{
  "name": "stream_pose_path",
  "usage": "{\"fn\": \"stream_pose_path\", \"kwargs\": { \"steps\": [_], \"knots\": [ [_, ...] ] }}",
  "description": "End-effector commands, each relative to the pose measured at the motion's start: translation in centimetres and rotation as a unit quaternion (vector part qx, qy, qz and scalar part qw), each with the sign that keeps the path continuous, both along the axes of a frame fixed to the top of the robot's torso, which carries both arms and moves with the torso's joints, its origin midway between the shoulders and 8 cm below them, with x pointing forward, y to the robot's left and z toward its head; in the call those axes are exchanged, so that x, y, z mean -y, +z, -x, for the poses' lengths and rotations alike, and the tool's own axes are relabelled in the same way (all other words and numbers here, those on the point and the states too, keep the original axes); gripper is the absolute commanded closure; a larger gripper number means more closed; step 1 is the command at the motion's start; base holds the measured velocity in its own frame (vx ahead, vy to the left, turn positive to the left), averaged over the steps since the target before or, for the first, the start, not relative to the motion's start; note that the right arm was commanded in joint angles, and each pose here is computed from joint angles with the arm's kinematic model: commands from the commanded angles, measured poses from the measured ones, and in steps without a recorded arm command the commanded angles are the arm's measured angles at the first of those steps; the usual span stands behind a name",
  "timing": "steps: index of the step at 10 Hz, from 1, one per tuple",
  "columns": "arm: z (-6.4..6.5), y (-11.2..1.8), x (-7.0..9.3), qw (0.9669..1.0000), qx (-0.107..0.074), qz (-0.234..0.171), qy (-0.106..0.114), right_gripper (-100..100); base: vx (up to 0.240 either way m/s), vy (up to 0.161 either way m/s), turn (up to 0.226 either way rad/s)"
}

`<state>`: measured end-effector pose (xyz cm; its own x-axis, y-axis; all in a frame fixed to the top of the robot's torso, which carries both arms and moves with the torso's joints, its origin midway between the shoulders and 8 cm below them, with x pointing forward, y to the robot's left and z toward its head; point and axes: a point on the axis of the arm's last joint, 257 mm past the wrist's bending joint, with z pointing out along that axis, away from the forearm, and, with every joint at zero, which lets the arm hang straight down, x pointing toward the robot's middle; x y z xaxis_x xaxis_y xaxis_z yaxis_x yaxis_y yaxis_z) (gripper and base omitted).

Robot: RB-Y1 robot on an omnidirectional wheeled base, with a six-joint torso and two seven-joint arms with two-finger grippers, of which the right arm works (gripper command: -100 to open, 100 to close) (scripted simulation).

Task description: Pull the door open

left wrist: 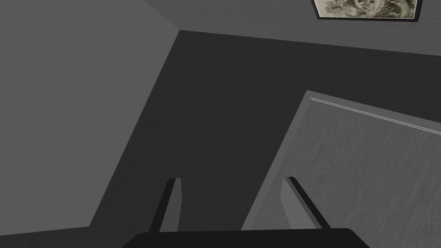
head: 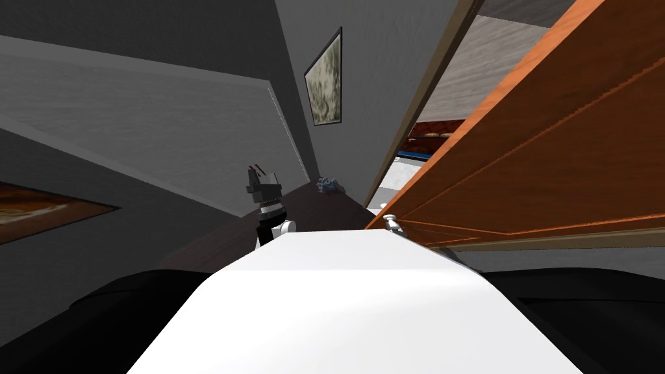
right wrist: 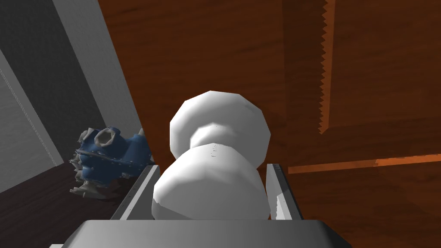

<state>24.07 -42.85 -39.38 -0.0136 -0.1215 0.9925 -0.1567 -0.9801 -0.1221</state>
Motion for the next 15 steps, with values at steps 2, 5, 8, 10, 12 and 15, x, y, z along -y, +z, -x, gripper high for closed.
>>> {"fn": "stream_pose_path", "kwargs": {
  "steps": [2,5,8,10,12,15],
  "knots": [
    [0.46,0.04,-0.43,0.9999,0.001,0.001,0.015,100,-0.203,-0.032,0.107],
    [0.81,0.14,-0.85,0.9995,0.002,0.001,0.031,100,-0.195,-0.028,0.094],
    [0.88,0.04,-1.14,0.9993,0.001,0.001,0.038,100,-0.152,-0.02,0.056],
    [1.0,0.0,-1.19,0.9989,0.001,0.0,0.047,100,-0.221,-0.016,0.168],
    [1.04,0.04,-1.16,0.9986,0.001,0.001,0.054,100,-0.199,-0.022,0.1],
    [1.09,0.11,-1.1,0.9979,0.002,0.001,0.064,100,-0.195,-0.042,0.121]
  ]
}}
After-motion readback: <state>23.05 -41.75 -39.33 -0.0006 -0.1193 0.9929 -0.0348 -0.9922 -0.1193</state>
